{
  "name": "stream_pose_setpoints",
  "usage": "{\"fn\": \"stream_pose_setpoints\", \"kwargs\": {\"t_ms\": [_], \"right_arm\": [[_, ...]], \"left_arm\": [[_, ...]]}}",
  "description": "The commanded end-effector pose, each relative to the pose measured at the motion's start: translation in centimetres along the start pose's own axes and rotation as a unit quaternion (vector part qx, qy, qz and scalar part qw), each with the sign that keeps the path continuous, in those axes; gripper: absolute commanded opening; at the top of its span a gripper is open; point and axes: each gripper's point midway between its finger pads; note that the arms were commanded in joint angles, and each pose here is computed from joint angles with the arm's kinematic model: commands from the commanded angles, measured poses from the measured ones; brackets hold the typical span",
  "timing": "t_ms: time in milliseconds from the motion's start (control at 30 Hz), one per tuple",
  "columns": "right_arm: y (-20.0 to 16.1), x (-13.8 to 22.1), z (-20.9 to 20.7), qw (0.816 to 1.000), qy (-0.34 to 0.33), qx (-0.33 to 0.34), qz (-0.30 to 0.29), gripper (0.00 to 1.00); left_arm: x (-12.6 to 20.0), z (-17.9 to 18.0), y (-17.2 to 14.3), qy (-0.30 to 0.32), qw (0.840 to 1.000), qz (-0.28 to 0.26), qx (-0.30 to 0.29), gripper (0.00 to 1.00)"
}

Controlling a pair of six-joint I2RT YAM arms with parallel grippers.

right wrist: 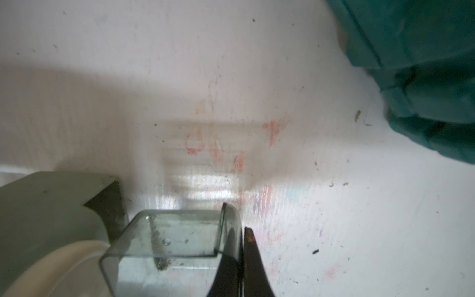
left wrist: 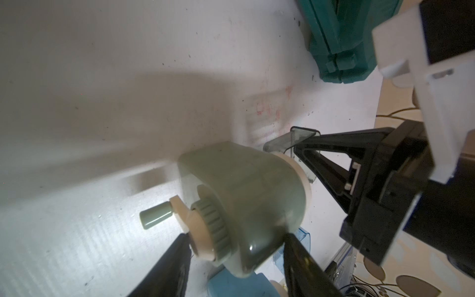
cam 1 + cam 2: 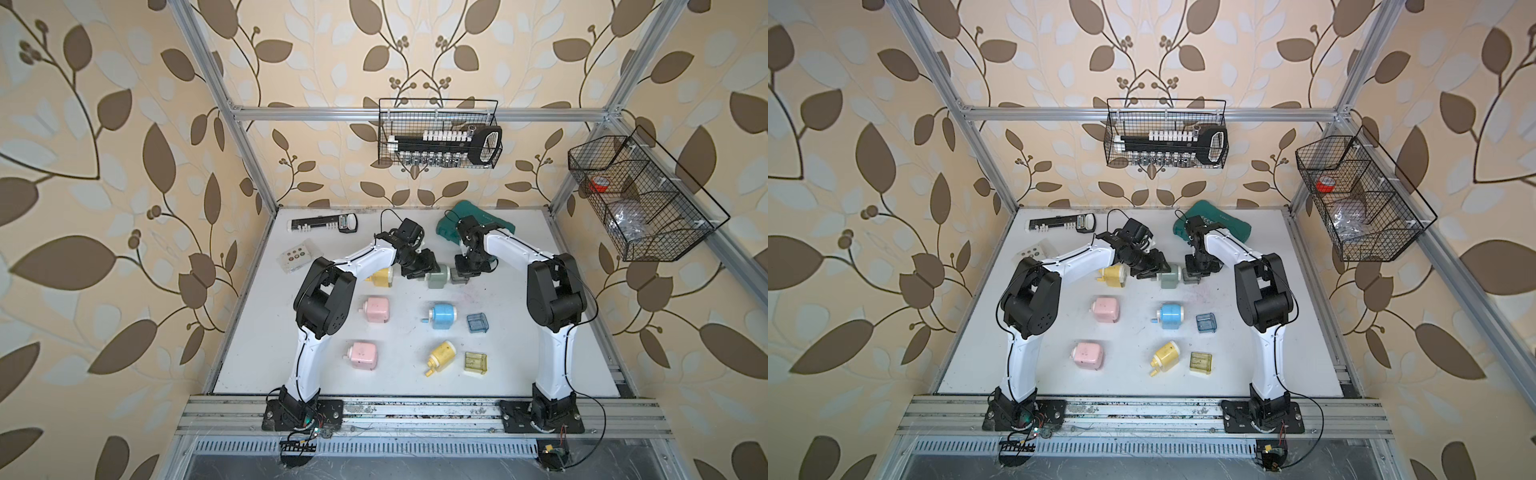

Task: Put the tray back into the pencil sharpener
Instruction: Pick up the container from the center of the board, then close the container of the pencil sharpener.

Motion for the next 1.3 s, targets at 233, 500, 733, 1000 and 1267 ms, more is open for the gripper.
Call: {"fn": "stream_pose_setpoints", "kwargs": {"t_ms": [233,500,733,1000,1267], "right_arm": [[0.0,-0.7,1.2,1.000,-0.006,0.001,0.020,0.00],[-0.3,-1.9,1.4,0.999,-0.008,-0.003,0.035,0.00],[-0.2,-2.2,1.9,0.999,-0.007,0.001,0.038,0.00],[0.2,-2.0,2.8,0.999,0.016,-0.005,0.030,0.00],[0.8,-1.3,3.8,0.999,0.049,-0.006,0.010,0.00]], "left_arm": [[-0.6,2.6,0.0,0.040,0.999,-0.008,0.019,0.58],[-0.7,2.7,0.0,0.040,0.999,-0.006,0.020,0.58],[-0.8,2.7,0.1,0.040,0.999,-0.006,0.021,0.58],[-0.9,2.8,0.0,0.040,0.999,-0.004,0.021,0.58],[-1.0,2.8,0.0,0.041,0.999,-0.004,0.021,0.58]]}}
Point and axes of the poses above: each gripper's point midway between its finger pads, its own x axis back along the fingers, its own z axis along the line the jaws close on, y = z × x, and after that the axes turned 13 degrees about x, right-handed
